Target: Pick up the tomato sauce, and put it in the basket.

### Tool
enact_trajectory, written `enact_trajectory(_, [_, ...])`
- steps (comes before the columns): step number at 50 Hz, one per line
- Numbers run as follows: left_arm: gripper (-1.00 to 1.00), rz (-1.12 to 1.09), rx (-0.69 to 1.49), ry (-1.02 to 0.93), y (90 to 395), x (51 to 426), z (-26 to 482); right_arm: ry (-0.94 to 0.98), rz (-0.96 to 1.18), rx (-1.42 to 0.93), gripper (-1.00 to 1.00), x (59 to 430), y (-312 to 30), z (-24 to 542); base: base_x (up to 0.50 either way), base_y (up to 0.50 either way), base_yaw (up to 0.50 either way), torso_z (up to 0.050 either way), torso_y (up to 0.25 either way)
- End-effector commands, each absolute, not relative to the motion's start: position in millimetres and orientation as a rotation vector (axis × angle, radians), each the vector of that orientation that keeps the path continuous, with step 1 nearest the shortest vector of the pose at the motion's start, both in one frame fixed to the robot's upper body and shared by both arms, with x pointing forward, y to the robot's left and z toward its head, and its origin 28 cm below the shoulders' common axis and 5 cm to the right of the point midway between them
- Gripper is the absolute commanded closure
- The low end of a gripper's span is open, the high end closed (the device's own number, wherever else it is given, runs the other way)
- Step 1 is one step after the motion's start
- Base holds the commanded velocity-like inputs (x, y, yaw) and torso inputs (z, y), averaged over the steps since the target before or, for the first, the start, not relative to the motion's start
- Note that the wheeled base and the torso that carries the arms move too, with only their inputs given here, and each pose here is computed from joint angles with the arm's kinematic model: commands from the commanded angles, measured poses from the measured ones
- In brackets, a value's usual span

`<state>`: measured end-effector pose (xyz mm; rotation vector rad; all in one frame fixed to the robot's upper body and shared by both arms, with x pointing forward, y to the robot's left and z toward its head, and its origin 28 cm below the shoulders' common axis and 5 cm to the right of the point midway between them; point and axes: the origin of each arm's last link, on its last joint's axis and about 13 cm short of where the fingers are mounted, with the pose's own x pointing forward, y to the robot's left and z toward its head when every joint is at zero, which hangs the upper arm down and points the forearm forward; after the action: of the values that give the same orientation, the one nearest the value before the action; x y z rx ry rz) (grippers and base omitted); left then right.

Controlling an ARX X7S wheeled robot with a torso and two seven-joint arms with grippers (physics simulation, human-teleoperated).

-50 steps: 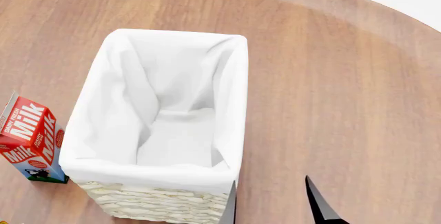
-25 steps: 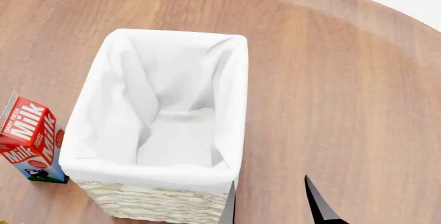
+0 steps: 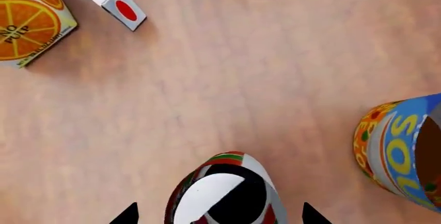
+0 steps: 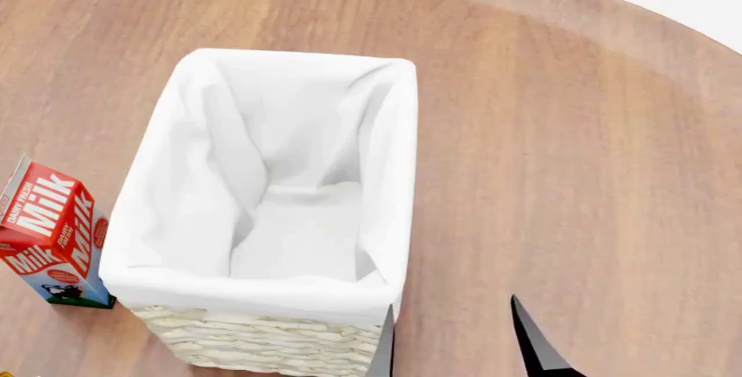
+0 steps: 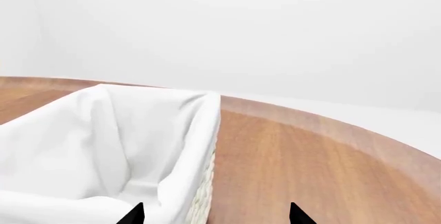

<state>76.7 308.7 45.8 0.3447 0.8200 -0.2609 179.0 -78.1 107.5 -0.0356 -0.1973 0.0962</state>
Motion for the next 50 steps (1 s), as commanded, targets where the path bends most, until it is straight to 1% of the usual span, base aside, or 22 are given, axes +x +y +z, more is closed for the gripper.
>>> enact_trajectory(1, [-1.00, -0.254, 0.293, 0.792, 311.6, 85.0, 40.7, -0.226, 0.095, -0.039, -1.00, 180.4, -78.7, 111.2, 0.00, 0.00, 0.00, 0.000, 0.000])
enact_trajectory(15, [-1.00, -0.258, 0.296, 0.788, 309.2, 88.6, 36.5, -0.228, 0.092, -0.038, -1.00, 180.7, -79.5, 111.4, 0.00, 0.00, 0.00, 0.000, 0.000])
enact_trajectory(16, [1.00, -0.248, 0.297, 0.783, 309.0, 88.5, 37.4, -0.228, 0.092, -0.038, -1.00, 180.7, -79.5, 111.7, 0.00, 0.00, 0.00, 0.000, 0.000])
enact_trajectory(33, [1.00, -0.261, 0.301, 0.763, 309.7, 89.3, 34.6, -0.228, 0.094, -0.038, -1.00, 179.9, -78.7, 111.6, 0.00, 0.00, 0.00, 0.000, 0.000])
enact_trajectory(41, [1.00, -0.267, 0.270, 0.711, 305.5, 86.7, 49.2, -0.227, 0.094, -0.039, -1.00, 180.4, -78.8, 111.2, 0.00, 0.00, 0.00, 0.000, 0.000])
enact_trajectory(50, [1.00, -0.274, 0.259, 0.636, 301.3, 86.6, 76.5, -0.229, 0.093, -0.040, -1.00, 179.9, -78.8, 111.8, 0.00, 0.00, 0.00, 0.000, 0.000])
